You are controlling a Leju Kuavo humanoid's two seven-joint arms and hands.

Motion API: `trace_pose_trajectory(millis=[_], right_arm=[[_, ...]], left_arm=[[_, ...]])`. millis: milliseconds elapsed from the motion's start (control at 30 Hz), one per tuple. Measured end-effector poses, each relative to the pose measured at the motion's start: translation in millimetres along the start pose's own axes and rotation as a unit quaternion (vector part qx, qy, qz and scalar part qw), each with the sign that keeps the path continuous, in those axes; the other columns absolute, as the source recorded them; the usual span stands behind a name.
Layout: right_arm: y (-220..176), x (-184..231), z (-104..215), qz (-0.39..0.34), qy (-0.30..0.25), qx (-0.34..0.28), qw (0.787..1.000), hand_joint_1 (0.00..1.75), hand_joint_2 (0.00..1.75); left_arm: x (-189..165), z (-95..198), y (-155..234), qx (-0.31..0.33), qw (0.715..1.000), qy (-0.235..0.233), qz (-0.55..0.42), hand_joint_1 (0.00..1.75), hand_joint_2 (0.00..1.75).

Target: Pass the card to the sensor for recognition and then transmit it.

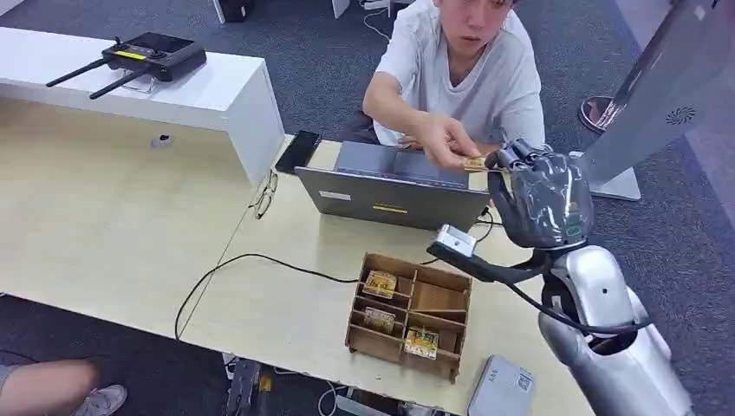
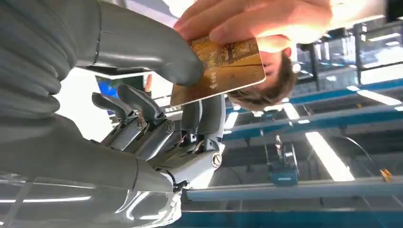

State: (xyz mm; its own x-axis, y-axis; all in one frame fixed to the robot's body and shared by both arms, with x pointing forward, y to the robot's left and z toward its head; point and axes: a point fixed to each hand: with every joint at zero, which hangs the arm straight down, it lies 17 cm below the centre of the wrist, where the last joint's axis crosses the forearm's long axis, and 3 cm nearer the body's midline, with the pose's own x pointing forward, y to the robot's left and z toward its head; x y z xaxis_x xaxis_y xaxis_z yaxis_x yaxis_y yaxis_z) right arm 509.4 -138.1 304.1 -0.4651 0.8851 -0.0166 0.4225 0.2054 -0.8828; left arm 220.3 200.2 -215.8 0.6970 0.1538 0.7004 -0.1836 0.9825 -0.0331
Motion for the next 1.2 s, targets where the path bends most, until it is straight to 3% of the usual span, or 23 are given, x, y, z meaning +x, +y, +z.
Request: trace_pose_trajectory(millis=[33, 67, 100, 133, 233, 267, 700, 933, 1200], right_arm=[[0.8, -1.9, -1.8, 0.003, 0.001, 0.002, 1.0, 1.75, 1.75], [1.6, -3.8, -2.9, 0.006, 0.003, 0.004, 1.0, 1.27, 1.75], [2.6, -5.0, -3.5, 0.007, 0.003, 0.005, 1.0, 0.05, 1.75], [4.7, -6.3, -3.4, 0.008, 0.005, 0.008, 1.0, 0.0, 1.75], [9.3, -8.0, -2.2, 0.009, 0.006, 0.013, 1.0, 0.0, 1.75], [10.1, -8.3, -1.9, 0.009, 0.007, 0.013, 1.0, 0.0, 0.0], [-16.7, 15.7, 29.6, -0.023, -0.012, -0.06, 0.998, 0.0, 0.0], [-51.5, 36.1, 81.0, -0.056, -0.019, -0.137, 0.989, 0.0, 0.0], [-71.8, 53.1, 143.7, -0.087, -0.007, -0.18, 0.98, 0.0, 0.0]], left_arm=[[0.0, 0.0, -0.5, -0.001, 1.0, 0.0, -0.001, 0.0, 0.0], [0.1, 0.0, -0.8, -0.002, 1.0, 0.0, -0.001, 0.0, 0.0], [0.2, 0.0, -1.1, -0.002, 1.0, 0.0, -0.002, 0.0, 0.0], [0.3, 0.0, -1.6, -0.003, 1.0, 0.0, -0.002, 0.0, 0.0], [0.3, 0.1, -1.8, -0.004, 1.0, 0.0, -0.002, 0.0, 0.0], [0.3, 0.1, -1.8, -0.003, 1.0, 0.0, -0.001, 0.0, 0.0], [4.4, -0.9, 6.1, 0.017, 1.0, -0.01, 0.016, 0.0, 0.0], [8.9, -1.8, 16.5, 0.04, 0.998, -0.023, 0.03, 0.0, 0.0], [6.6, -0.3, 34.0, 0.071, 0.996, -0.029, 0.049, 0.0, 0.0]])
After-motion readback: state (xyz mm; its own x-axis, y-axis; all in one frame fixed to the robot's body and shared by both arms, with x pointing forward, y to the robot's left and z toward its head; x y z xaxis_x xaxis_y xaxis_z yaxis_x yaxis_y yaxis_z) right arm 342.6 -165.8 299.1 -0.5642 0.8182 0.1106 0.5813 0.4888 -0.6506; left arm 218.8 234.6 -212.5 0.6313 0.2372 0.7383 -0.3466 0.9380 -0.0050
